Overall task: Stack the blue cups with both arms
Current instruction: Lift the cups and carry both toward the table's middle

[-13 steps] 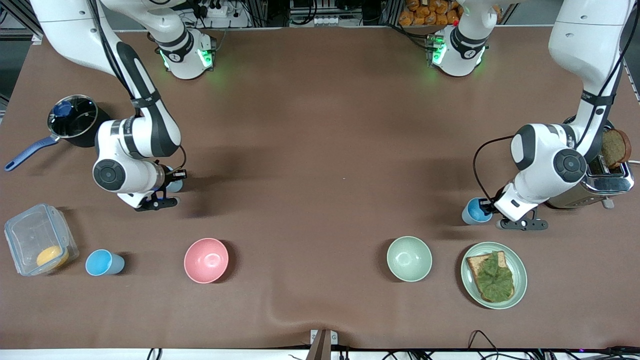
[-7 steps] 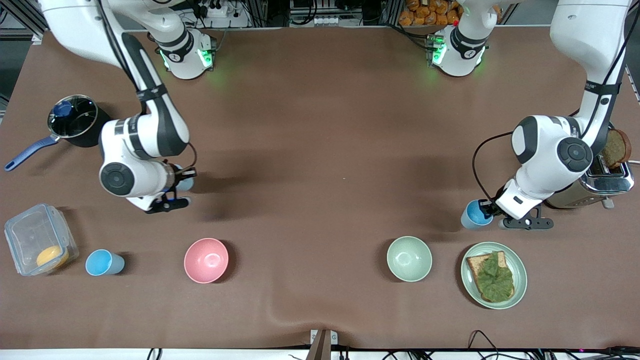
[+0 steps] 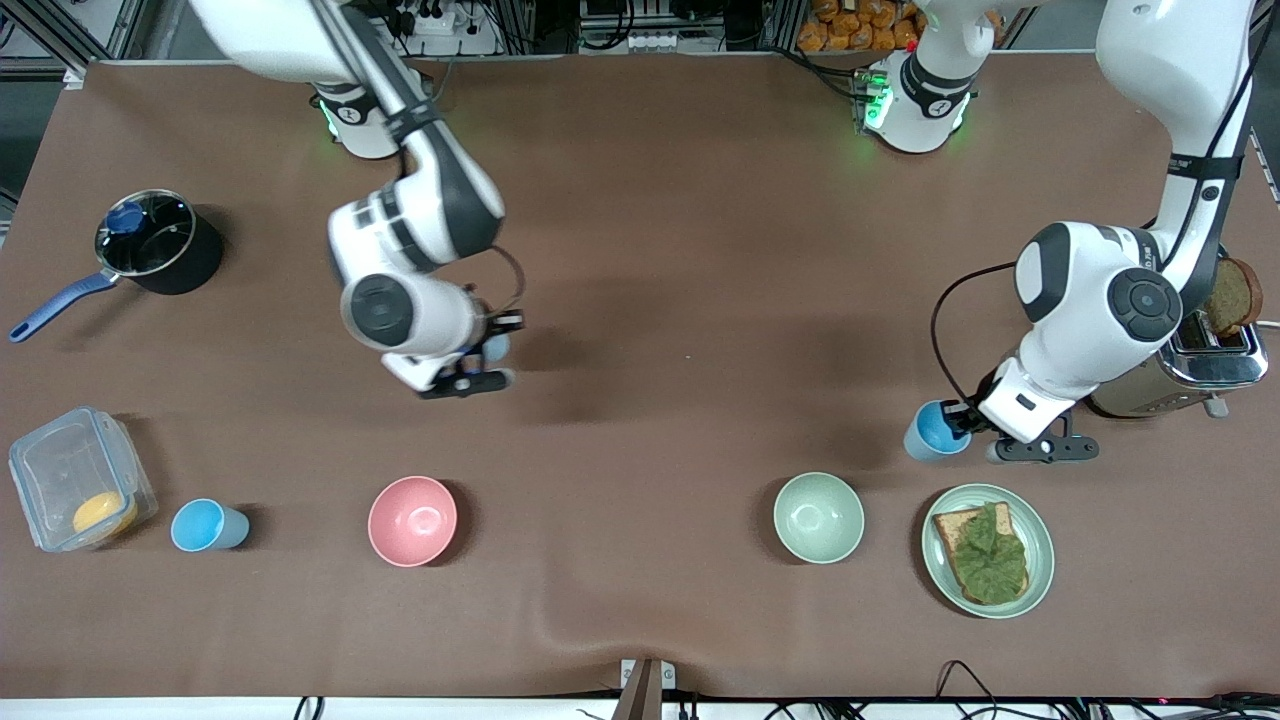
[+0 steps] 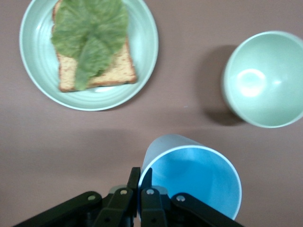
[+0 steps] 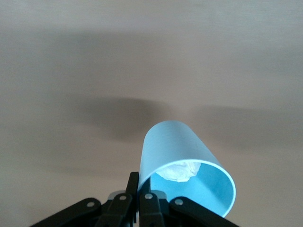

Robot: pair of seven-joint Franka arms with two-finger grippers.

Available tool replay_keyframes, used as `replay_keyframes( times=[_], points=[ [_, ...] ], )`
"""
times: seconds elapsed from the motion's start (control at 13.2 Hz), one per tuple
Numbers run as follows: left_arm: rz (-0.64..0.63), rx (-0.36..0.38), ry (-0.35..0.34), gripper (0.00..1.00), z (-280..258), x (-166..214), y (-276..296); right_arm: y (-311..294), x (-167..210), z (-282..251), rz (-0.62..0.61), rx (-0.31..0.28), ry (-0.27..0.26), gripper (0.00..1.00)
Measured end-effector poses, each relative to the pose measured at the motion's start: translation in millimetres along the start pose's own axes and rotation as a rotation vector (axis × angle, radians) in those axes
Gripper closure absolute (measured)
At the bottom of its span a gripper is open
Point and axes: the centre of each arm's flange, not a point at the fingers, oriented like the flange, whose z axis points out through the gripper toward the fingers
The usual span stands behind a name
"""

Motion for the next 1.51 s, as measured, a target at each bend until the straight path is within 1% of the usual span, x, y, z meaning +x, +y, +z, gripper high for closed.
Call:
replay_keyframes(
  times=[0.23, 0.45, 0.68, 1.13, 1.21, 1.28, 1.36, 1.51],
  points=[
    [-0.048, -0.022, -0.005, 0.96, -8, -2, 34, -52, 10, 25, 0.008, -0.02, 0.004, 0.97],
    [-0.111, -0.033, -0.014, 0.96, -7, -14, 75, -78, 18, 51, -0.017, -0.032, 0.009, 0.97],
    [-0.163, -0.041, -0.023, 0.96, -6, -29, 119, -84, 23, 62, -0.023, -0.033, 0.017, 0.97],
    [-0.234, -0.065, -0.028, 0.96, -5, -44, 182, -89, 31, 81, -0.027, -0.028, 0.045, 0.97],
    [-0.235, -0.068, -0.032, 0.96, -3, -47, 191, -90, 31, 81, -0.029, -0.028, 0.047, 0.93],
    [-0.235, -0.07, -0.035, 0.96, -1, -49, 198, -91, 31, 82, -0.03, -0.028, 0.046, 0.92],
    [-0.233, -0.071, -0.038, 0.96, 1, -50, 202, -92, 30, 83, -0.031, -0.029, 0.046, 0.87],
    [-0.229, -0.071, -0.041, 0.96, 4, -51, 205, -97, 28, 84, -0.039, -0.029, 0.051, 0.64]
  ],
)
